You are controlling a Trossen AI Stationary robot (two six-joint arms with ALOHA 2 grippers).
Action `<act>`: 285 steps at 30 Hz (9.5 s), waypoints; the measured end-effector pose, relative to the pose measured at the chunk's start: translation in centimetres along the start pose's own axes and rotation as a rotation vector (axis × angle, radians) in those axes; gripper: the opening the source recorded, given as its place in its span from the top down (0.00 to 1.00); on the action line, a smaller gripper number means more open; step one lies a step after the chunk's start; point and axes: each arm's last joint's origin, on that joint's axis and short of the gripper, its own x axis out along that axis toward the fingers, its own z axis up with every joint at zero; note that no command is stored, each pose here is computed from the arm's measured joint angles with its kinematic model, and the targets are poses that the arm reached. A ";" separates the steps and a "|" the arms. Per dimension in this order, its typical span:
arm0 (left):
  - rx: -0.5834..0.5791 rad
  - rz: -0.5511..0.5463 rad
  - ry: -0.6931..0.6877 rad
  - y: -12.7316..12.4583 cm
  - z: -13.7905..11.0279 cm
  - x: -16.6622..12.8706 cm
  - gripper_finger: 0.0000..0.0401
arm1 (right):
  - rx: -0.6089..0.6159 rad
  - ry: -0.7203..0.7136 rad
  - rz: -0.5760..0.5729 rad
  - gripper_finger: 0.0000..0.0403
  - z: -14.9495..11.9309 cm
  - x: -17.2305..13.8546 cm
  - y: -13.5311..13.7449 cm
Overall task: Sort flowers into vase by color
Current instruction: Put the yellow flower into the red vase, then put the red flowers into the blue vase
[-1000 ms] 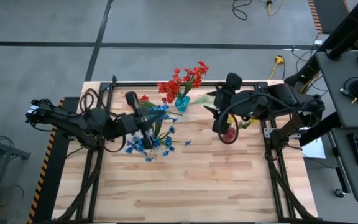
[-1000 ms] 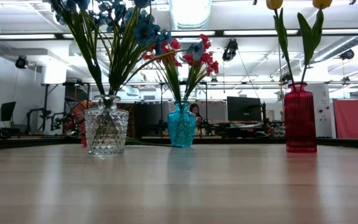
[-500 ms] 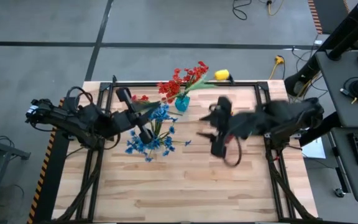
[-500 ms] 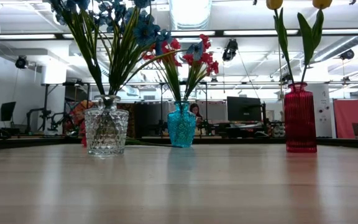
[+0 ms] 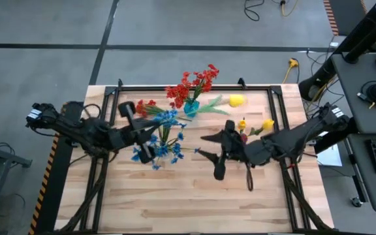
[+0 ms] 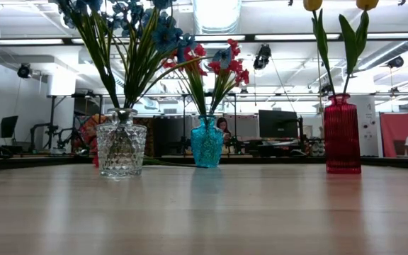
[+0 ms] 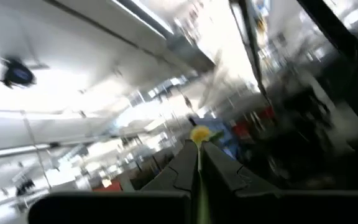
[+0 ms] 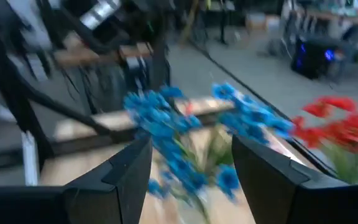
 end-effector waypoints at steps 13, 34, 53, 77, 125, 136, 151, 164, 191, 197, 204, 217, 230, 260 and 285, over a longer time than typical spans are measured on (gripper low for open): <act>-0.071 0.004 -0.104 -1.4 -2.1 -2.4 1.00 | 0.180 -0.633 0.149 0.43 -4.5 0.9 -0.9; -0.183 -0.063 -0.132 -6.0 -4.8 -0.5 1.00 | 0.224 -0.702 0.251 0.27 -1.1 1.2 -0.8; -0.202 -0.053 -0.179 -7.0 -4.8 0.1 1.00 | 0.178 -0.695 0.182 0.61 -1.0 1.4 -1.0; -0.333 -0.162 0.102 -5.1 -3.3 -1.2 0.53 | 0.048 -0.511 0.085 0.96 0.8 -1.1 -0.7; -0.392 -0.309 0.339 1.6 3.1 -4.5 0.49 | 0.149 0.479 -0.339 0.96 4.7 -13.4 -9.3; -0.339 -0.192 0.385 2.0 2.9 -4.4 0.49 | 0.108 0.454 -0.410 0.96 3.3 -13.2 -9.6; -0.324 -0.169 0.375 2.1 3.1 -4.3 0.49 | 0.115 0.452 -0.423 0.96 1.9 -13.5 -10.2; -0.324 -0.169 0.375 2.1 3.1 -4.3 0.49 | 0.094 0.456 -0.437 0.96 0.4 -12.8 -9.9; -0.324 -0.169 0.375 2.1 3.1 -4.3 0.49 | 0.104 0.431 -0.443 0.96 -3.3 -12.1 -10.1; -0.324 -0.170 0.375 2.1 3.1 -4.3 0.49 | 0.102 0.416 -0.452 0.96 -3.4 -11.9 -10.1; -0.320 -0.172 0.379 2.1 3.0 -4.3 0.49 | 0.107 0.409 -0.460 0.96 -3.4 -11.8 -10.0; -0.320 -0.173 0.379 2.1 3.0 -4.3 0.49 | 0.079 0.432 -0.475 0.96 -3.9 -10.9 -9.3; -0.317 -0.176 0.382 2.1 3.0 -4.4 0.49 | 0.089 0.440 -0.476 0.96 -4.1 -10.7 -9.1; -0.317 -0.175 0.383 2.1 3.0 -4.4 0.49 | 0.161 0.441 -0.432 0.63 -2.5 -11.2 -9.1; -0.366 -0.109 0.506 2.3 3.9 -2.8 0.49 | 0.194 0.350 -0.264 0.54 4.5 -14.2 -10.2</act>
